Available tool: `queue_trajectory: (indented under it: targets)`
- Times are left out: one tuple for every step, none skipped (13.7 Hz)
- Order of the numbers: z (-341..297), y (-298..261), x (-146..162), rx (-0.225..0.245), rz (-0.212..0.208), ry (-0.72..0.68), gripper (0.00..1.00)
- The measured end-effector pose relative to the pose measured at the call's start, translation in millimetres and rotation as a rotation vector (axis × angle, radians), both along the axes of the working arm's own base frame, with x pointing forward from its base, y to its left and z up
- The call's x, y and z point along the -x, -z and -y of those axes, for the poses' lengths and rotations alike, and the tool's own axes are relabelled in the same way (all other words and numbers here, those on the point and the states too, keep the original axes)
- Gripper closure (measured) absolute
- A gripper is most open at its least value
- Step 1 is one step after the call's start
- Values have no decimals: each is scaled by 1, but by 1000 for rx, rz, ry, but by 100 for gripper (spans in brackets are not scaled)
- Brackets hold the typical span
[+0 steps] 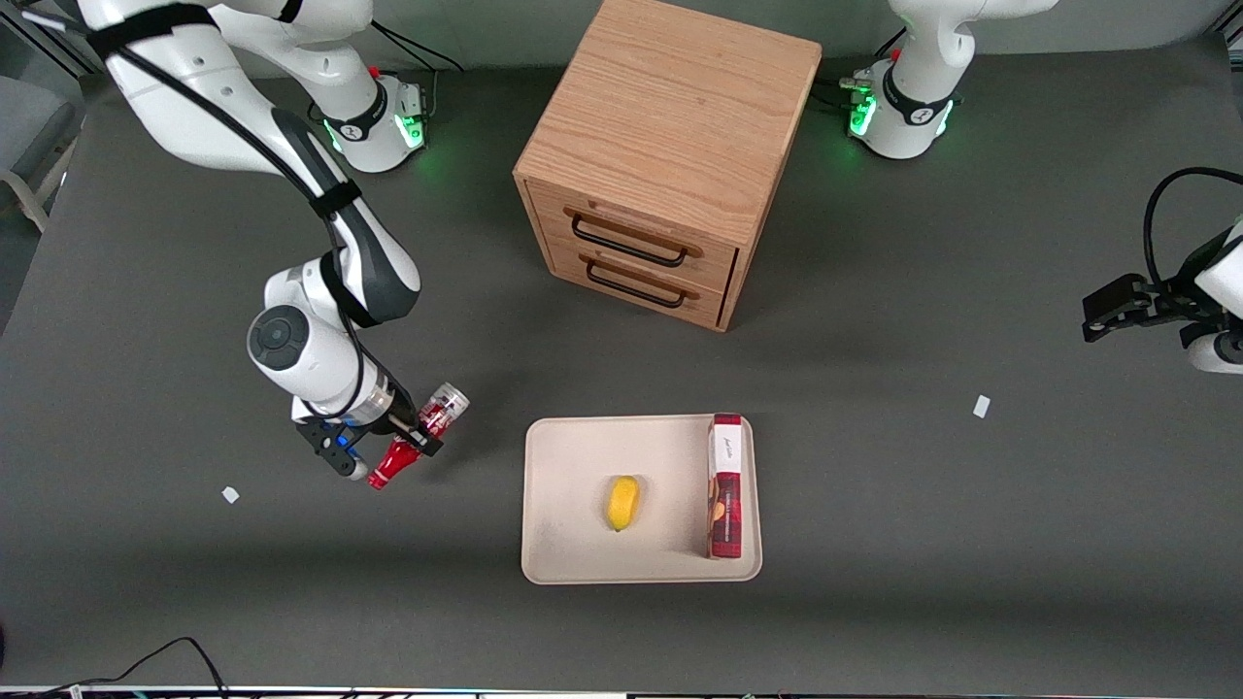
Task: Place coke bottle on tray
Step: 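Carry the upright bottle over the tray beside the lemon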
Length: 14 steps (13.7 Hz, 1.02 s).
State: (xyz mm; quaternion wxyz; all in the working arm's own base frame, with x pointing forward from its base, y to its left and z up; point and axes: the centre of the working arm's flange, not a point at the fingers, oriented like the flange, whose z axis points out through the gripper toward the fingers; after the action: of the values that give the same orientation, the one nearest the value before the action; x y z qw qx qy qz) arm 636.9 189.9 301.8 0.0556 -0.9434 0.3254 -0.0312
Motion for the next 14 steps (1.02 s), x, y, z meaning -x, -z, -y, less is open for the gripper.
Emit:
queue_trajectory:
  targets:
    - [-15,-29,-10,21,2,-41,45]
    - [-34,-57,-18,42,6,-83,45]
    - [-52,-81,-25,60,9,-121,45]
    - [-69,-100,-32,71,16,-160,45]
    - [-85,-111,-38,81,31,-220,45]
    - [-100,-112,-44,83,44,-296,45]
    - [-114,-103,-49,81,51,-382,45]
    - [-125,-86,-52,79,45,-470,45]
    - [-136,-66,-56,75,36,-551,45]
    - [-144,-45,-59,67,27,-613,45]
    - [-152,-23,-61,56,21,-653,45]
    - [-159,-2,-63,45,16,-675,45]
    - [-165,18,-62,38,8,-688,45]
    - [-171,35,-60,33,-2,-696,45]
